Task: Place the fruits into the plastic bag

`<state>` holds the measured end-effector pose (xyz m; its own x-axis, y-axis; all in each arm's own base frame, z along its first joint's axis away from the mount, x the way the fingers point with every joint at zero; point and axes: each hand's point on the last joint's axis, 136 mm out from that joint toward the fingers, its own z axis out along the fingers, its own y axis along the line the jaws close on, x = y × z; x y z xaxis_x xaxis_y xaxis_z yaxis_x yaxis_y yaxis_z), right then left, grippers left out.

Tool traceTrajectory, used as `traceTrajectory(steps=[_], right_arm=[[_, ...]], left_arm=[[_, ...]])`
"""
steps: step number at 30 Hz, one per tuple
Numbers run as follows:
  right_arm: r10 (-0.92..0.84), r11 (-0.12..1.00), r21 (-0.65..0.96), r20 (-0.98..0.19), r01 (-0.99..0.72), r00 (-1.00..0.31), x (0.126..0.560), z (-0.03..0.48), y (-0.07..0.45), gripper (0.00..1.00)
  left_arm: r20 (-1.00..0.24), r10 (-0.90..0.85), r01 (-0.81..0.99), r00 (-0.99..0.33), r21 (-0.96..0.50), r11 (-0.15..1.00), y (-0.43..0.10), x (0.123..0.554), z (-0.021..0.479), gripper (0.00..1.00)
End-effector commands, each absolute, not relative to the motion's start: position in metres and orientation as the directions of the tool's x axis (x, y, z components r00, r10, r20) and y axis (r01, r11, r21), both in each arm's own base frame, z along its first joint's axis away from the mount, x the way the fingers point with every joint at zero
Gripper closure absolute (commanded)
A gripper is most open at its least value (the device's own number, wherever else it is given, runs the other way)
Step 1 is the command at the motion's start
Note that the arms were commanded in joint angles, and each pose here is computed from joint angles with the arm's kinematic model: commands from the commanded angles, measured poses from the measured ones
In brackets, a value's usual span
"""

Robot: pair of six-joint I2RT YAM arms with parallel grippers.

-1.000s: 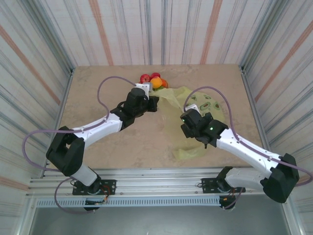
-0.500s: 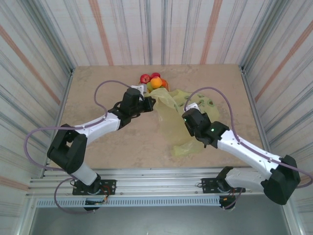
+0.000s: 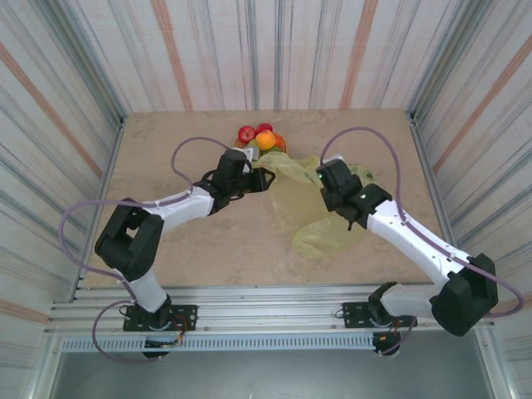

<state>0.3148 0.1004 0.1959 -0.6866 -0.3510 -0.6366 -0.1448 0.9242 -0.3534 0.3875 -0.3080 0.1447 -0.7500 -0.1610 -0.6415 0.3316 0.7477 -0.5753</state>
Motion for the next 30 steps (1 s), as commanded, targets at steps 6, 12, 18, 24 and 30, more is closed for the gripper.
traceTrajectory(steps=[6, 12, 18, 24, 30], right_arm=[[-0.156, 0.979, -0.198, -0.575, -0.048, -0.803, 0.312, 0.194, 0.063, 1.0], [-0.02, 0.999, -0.041, -0.572, 0.005, -0.82, 0.324, 0.196, 0.058, 1.0], [0.034, 0.999, 0.021, -0.547, 0.027, -0.836, 0.334, 0.195, 0.057, 1.0], [0.049, 0.998, 0.066, -0.546, 0.016, -0.836, 0.345, 0.191, 0.064, 1.0], [0.035, 0.996, 0.085, -0.548, -0.014, -0.836, 0.35, 0.188, 0.069, 1.0]], left_arm=[[-0.768, -0.038, 0.484, -0.639, -0.44, 0.756, -0.301, 0.376, 0.191, 0.17], [-0.751, -0.087, 0.363, -0.655, -0.413, 0.835, -0.247, 0.37, 0.194, 0.13], [-0.667, -0.205, 0.186, -0.716, -0.466, 0.865, -0.192, 0.395, 0.172, 0.12], [-0.622, -0.173, 0.129, -0.763, -0.408, 0.904, -0.179, 0.435, 0.148, 0.13], [-0.576, -0.139, 0.138, -0.805, -0.41, 0.902, -0.199, 0.467, 0.131, 0.15]])
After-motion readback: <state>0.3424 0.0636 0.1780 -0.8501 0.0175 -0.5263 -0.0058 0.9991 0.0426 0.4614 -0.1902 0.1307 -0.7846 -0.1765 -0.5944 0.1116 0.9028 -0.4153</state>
